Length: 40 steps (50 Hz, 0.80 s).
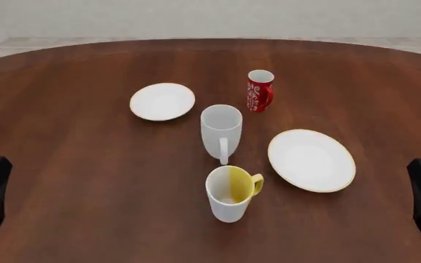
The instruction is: Put the white mug on the left plate.
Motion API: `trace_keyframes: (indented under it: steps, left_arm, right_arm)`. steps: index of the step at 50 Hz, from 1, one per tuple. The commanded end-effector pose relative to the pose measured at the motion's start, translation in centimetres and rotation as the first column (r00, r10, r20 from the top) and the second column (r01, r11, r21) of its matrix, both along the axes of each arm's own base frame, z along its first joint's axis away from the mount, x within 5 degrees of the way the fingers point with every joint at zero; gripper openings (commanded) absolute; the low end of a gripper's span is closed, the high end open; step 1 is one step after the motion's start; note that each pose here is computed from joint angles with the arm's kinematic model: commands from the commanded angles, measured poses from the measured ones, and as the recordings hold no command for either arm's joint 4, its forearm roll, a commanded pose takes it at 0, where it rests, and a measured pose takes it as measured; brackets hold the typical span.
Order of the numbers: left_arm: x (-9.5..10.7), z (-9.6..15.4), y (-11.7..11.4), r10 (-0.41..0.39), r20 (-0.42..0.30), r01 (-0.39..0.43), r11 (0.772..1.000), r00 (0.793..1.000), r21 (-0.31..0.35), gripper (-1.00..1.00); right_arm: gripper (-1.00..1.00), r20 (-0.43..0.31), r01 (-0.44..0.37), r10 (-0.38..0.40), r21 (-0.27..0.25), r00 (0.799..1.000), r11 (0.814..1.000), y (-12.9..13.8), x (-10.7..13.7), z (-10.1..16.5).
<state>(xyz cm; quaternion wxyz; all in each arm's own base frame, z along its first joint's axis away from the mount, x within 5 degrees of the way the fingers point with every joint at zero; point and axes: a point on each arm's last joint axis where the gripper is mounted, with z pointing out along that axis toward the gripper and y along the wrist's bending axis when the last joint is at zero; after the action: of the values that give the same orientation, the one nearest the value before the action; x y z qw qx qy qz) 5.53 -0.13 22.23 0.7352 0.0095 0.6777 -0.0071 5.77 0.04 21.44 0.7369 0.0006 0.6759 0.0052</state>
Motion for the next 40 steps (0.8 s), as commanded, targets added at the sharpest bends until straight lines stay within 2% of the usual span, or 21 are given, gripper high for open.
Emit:
trace_keyframes:
  steps: [1, 7, 8, 13, 18, 21, 22, 24, 29, 30, 33, 40]
  left_arm:
    - [-0.4, 2.0, -0.2, -0.043, 0.002, 0.043, 0.999, 0.999, 0.001, 1.00]
    - [-0.3, 3.8, -0.4, -0.075, -0.005, 0.075, 0.997, 0.997, 0.006, 1.00]
    - [-0.3, 4.1, -0.5, -0.090, -0.009, 0.089, 0.996, 0.996, -0.024, 1.00]
    - [-0.6, 6.6, -0.5, -0.110, -0.003, 0.110, 0.993, 0.994, -0.038, 1.00]
    - [-0.5, 8.7, -0.5, -0.107, -0.027, 0.105, 0.991, 0.994, -0.084, 1.00]
    - [-0.6, 9.9, -0.6, -0.127, -0.025, 0.125, 0.989, 0.992, -0.076, 1.00]
    - [-0.7, 11.1, -0.6, -0.133, -0.026, 0.131, 0.990, 0.991, -0.054, 1.00]
    - [-0.2, 11.9, -0.7, -0.130, -0.050, 0.129, 0.991, 0.990, -0.026, 1.00]
    - [0.9, 12.9, -0.8, -0.120, -0.090, 0.117, 0.992, 0.989, -0.035, 1.00]
    - [1.4, 13.5, -0.8, -0.120, -0.106, 0.115, 0.992, 0.987, -0.053, 1.00]
    - [2.9, 14.5, -1.0, -0.112, -0.151, 0.106, 0.993, 0.982, -0.048, 1.00]
    - [4.5, 16.9, -1.2, -0.113, -0.163, 0.108, 0.993, 0.980, -0.040, 1.00]
  right_arm:
    - [1.00, -0.004, -0.005, 0.005, 0.011, 1.000, 1.000, 0.0, 0.2, 0.0]
    - [1.00, -0.007, -0.006, 0.007, 0.021, 1.000, 1.000, 0.0, 0.2, 0.0]
    - [1.00, -0.008, -0.007, 0.007, 0.022, 1.000, 1.000, 0.0, 0.2, 0.0]
    - [1.00, -0.014, -0.010, 0.011, 0.025, 1.000, 1.000, 0.1, 0.3, -0.1]
    - [1.00, -0.017, -0.014, 0.014, 0.027, 1.000, 1.000, 0.1, 0.4, -0.1]
    - [1.00, -0.019, -0.015, 0.016, 0.026, 1.000, 1.000, 0.1, 0.5, -0.1]
    - [1.00, -0.021, -0.016, 0.017, 0.026, 1.000, 1.000, 0.1, 0.6, -0.1]
    - [1.00, -0.022, -0.018, 0.018, 0.026, 1.000, 1.000, 0.1, 0.6, 0.0]
    - [1.00, -0.023, -0.017, 0.017, 0.026, 1.000, 1.000, 0.1, 0.6, -0.1]
    - [1.00, -0.024, -0.015, 0.016, 0.025, 1.000, 1.000, 0.1, 0.6, -0.1]
    - [1.00, -0.026, -0.015, 0.015, 0.023, 1.000, 1.000, 0.1, 0.7, -0.1]
    - [1.00, -0.029, -0.016, 0.017, 0.021, 0.999, 1.000, 0.1, 0.7, -0.1]
